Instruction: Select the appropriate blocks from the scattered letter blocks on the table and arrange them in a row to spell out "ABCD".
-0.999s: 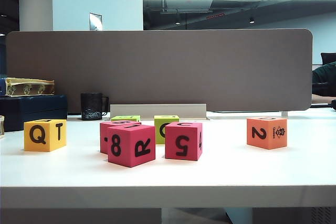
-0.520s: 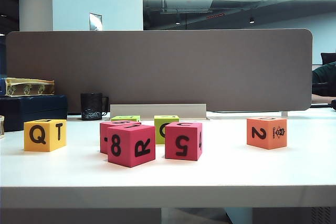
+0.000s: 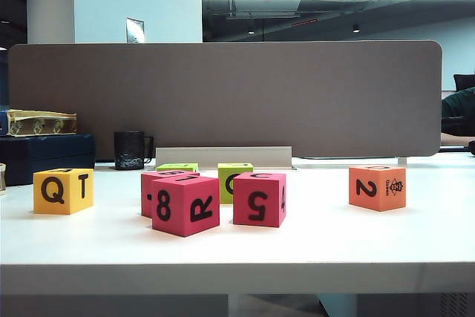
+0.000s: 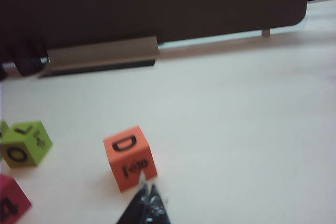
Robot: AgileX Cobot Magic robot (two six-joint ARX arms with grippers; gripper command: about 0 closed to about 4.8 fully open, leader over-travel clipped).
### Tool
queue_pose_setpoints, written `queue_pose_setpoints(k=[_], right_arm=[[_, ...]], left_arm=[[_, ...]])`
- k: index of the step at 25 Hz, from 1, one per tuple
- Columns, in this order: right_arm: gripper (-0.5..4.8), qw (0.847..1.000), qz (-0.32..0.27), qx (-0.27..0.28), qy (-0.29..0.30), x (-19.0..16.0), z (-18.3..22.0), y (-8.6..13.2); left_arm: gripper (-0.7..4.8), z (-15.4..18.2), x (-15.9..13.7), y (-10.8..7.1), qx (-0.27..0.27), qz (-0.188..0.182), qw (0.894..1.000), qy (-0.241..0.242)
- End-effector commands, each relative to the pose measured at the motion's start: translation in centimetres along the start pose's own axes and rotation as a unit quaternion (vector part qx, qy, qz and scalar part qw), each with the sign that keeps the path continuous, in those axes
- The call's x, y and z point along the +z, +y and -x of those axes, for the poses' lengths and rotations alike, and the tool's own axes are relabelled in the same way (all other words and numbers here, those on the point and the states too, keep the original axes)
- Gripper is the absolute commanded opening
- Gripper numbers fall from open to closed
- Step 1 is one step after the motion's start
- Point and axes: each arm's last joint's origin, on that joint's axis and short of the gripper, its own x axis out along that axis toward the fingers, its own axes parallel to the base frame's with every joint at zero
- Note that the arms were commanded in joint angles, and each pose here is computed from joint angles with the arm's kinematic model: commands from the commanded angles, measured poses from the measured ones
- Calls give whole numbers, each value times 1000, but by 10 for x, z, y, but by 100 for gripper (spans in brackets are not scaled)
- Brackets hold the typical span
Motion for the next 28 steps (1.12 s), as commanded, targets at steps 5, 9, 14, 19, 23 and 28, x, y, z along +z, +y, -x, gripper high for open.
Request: queue_pose_setpoints(k=[5, 9, 14, 19, 23, 28], right_arm=[[-2, 998, 4, 18, -66, 47, 14, 11], [-2, 998, 2, 16, -54, 58, 21, 14], [-2, 999, 3, 33, -29, 63, 25, 17], [-2, 999, 3, 48, -20, 72, 32, 21], [-2, 998, 4, 52, -25, 81, 37, 24], [-2, 998, 2, 61, -12, 96, 35, 26]], left_arm=[[-6, 13, 34, -7, -14, -2, 999, -49], [-6, 16, 39, -10, -43, -4, 998, -43], [-6, 17, 47, -12, -63, -6, 998, -30], [-6, 13, 71, -17, -77, -8, 997, -14], [-6, 1, 93, -22, -86, -27, 996, 13], [-6, -15, 111, -25, -101, -30, 994, 42]])
